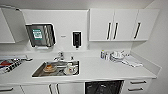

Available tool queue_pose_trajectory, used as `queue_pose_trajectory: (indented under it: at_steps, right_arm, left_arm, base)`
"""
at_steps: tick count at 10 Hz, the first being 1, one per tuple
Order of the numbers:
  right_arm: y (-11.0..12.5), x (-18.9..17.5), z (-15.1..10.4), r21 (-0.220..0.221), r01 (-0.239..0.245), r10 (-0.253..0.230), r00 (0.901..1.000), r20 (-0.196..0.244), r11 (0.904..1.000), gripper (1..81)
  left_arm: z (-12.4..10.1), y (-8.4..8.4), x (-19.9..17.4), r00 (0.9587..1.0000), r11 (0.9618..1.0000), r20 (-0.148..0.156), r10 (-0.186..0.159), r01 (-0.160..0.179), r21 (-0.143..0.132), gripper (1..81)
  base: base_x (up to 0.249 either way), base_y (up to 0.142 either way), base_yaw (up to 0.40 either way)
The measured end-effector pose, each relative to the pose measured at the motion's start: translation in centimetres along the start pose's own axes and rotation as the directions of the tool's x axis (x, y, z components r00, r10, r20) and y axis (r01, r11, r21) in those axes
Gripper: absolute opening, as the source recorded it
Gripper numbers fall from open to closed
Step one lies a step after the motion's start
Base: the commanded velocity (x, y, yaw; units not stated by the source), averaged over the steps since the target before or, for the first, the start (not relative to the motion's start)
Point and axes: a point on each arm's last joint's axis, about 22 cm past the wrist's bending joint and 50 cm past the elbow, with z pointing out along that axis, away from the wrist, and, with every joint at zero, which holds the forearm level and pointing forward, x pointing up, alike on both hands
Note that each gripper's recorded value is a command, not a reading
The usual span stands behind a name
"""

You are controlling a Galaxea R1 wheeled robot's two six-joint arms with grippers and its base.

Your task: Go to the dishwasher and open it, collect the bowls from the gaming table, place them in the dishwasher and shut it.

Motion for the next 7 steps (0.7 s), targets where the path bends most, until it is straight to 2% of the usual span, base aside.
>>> queue_pose_trajectory:
  at_steps: [2, 4, 7]
  right_arm:
    - [0.0, -0.8, 0.0, 0.0, -0.003, 0.003, 0.9999, 0.014, 1.0, 1.0]
    - [0.0, 0.3, 0.0, -0.001, -0.007, 0.007, 1.0, 0.004, 1.0, 1.0]
    - [0.1, -0.3, -0.4, 0.013, -0.018, 0.018, 0.9997, 0.014, 0.9998, 1.0]
  left_arm:
    - [0.0, 0.0, -0.3, 1.0, 1.0, 0.006, -0.001, 0.001, -0.001, 1.0]
    - [0.0, 0.0, 0.7, 1.0, 1.0, -0.006, 0.001, -0.001, 0.001, 1.0]
    - [-0.1, -0.3, -0.6, 0.9999, 1.0, 0.01, -0.002, 0.002, 0.001, 1.0]
  base:
    - [0.082, 0.0, 0.0]
    - [0.0, 0.0, 0.0]
    - [0.0, 0.0, 0.0]
